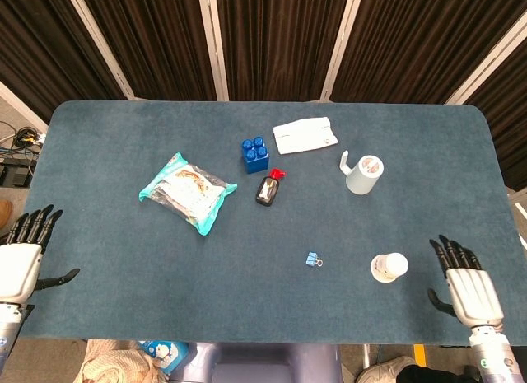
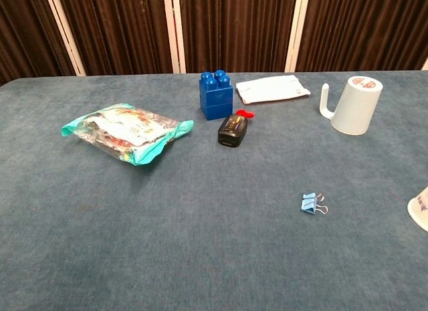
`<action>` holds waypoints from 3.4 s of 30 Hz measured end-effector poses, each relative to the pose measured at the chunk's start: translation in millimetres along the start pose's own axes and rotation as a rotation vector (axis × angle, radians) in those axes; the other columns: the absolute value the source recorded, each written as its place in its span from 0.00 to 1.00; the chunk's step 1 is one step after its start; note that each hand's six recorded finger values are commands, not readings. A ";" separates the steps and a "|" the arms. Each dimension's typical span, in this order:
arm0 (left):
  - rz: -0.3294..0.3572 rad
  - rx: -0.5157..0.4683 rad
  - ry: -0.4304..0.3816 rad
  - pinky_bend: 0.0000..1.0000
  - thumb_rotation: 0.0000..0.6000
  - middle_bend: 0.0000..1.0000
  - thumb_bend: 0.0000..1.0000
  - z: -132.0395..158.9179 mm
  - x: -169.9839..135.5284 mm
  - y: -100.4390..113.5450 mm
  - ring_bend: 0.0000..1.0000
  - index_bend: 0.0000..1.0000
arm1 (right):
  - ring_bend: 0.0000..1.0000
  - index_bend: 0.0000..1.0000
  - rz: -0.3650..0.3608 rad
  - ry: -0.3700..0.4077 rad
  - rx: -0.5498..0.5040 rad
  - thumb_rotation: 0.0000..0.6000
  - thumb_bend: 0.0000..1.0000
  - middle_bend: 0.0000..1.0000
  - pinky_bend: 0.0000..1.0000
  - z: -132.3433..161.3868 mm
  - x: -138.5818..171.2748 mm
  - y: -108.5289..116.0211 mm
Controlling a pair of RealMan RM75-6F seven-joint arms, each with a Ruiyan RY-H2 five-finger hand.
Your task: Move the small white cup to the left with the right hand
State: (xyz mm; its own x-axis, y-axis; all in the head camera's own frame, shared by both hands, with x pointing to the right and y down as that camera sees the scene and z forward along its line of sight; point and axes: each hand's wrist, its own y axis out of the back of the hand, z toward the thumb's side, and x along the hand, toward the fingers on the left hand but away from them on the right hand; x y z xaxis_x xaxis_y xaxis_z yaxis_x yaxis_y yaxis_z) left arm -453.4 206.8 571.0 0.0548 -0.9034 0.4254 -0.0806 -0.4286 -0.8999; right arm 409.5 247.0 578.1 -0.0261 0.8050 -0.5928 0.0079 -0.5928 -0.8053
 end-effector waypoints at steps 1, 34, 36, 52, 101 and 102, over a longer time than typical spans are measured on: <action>-0.001 0.003 -0.001 0.00 1.00 0.00 0.00 0.5 0.1 -0.3 0.00 0.00 | 0.07 0.00 0.015 -0.006 0.003 1.00 0.34 0.01 0.15 0.6 -1.4 -2.5; -0.012 -0.003 0.010 0.00 1.00 0.00 0.00 -0.9 2.8 -2.7 0.00 0.00 | 0.23 0.17 0.114 -0.009 0.030 1.00 0.34 0.18 0.35 33.9 -39.1 -40.4; -0.012 -0.005 0.011 0.00 1.00 0.00 0.00 -1.0 2.8 -2.6 0.00 0.00 | 0.25 0.20 0.118 -0.005 0.028 1.00 0.35 0.20 0.39 36.4 -39.5 -42.2; -0.019 -0.011 0.020 0.00 1.00 0.00 0.00 -1.8 4.5 -4.1 0.00 0.00 | 0.33 0.38 0.093 0.027 -0.016 1.00 0.45 0.29 0.47 56.1 -44.1 -37.3; -0.030 -0.031 0.014 0.00 1.00 0.00 0.00 1.3 4.1 -5.3 0.00 0.00 | 0.31 0.25 0.036 0.163 -0.138 1.00 0.45 0.28 0.47 178.5 -64.7 -44.1; -0.030 -0.031 0.015 0.00 1.00 0.00 0.00 1.3 4.1 -5.3 0.00 0.00 | 0.28 0.15 0.037 0.164 -0.134 1.00 0.45 0.25 0.47 179.4 -64.4 -45.3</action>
State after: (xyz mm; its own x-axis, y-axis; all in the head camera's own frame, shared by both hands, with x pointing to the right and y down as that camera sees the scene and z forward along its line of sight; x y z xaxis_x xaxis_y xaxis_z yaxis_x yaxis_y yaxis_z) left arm -451.4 205.4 577.4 0.0429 -0.8902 0.4535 -0.1101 -0.4553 -0.8835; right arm 231.5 217.4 654.3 0.1391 0.7828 -0.6065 0.1388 -0.6218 -0.7708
